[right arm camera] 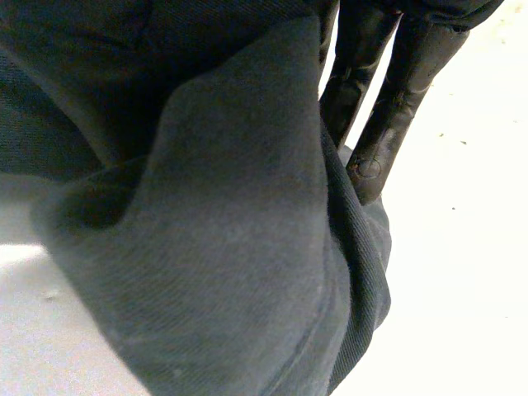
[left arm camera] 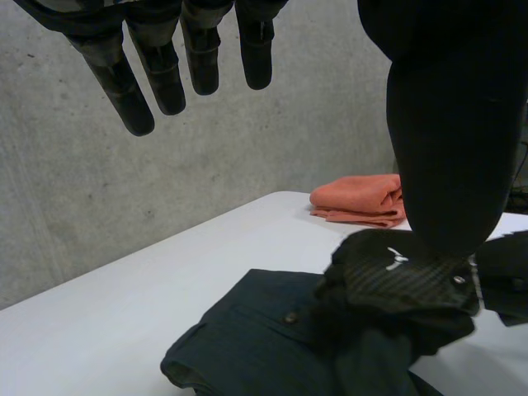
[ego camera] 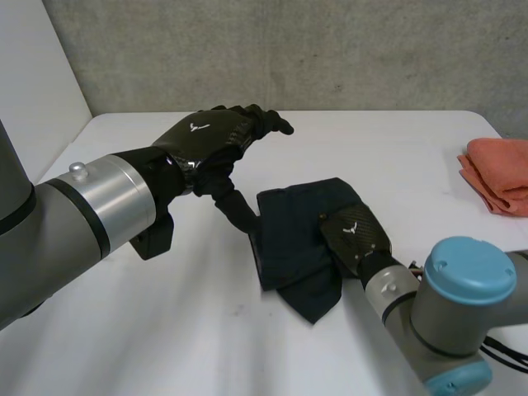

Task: Fold the laundry.

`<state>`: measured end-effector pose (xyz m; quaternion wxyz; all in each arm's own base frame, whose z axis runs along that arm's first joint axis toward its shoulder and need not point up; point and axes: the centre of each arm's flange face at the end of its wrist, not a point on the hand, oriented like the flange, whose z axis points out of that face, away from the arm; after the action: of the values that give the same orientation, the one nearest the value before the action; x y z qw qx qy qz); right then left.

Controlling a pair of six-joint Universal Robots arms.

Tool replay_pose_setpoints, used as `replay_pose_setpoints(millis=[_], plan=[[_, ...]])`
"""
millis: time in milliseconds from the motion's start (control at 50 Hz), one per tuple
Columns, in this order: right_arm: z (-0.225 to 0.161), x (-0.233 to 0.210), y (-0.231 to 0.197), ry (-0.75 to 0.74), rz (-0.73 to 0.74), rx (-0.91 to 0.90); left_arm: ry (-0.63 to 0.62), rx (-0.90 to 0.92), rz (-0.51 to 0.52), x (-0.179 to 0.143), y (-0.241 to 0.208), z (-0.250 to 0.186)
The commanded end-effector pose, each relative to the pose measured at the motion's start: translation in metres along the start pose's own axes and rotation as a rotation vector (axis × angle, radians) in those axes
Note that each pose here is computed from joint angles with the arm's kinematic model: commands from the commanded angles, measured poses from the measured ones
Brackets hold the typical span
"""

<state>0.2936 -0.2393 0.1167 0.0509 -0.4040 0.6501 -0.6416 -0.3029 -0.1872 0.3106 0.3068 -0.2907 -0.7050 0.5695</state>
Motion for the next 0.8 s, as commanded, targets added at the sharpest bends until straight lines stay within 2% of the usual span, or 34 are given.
replay_pose_setpoints(millis=[20, 140, 280, 480, 580, 680, 800], plan=[[0.019, 0.024, -0.002, 0.043, 0.005, -0.020, 0.006, 0.000, 0.002, 0.002, 0.000, 0.000], [0.030, 0.073, 0.013, 0.143, 0.015, -0.069, 0.007, -0.002, 0.003, 0.002, 0.001, 0.000], [0.047, 0.132, 0.037, 0.257, -0.049, -0.121, 0.005, -0.011, 0.000, 0.001, 0.004, 0.002], [0.075, 0.188, 0.060, 0.290, -0.058, -0.086, 0.006, -0.027, -0.005, 0.000, 0.008, 0.006], [0.090, 0.212, 0.053, 0.290, -0.082, -0.005, 0.008, -0.031, -0.008, 0.000, 0.010, 0.006], [0.102, 0.261, 0.026, 0.383, -0.109, 0.118, 0.009, -0.043, -0.010, 0.000, 0.013, 0.009], [0.106, 0.319, -0.004, 0.477, -0.055, 0.251, 0.008, -0.053, -0.013, -0.001, 0.017, 0.011]])
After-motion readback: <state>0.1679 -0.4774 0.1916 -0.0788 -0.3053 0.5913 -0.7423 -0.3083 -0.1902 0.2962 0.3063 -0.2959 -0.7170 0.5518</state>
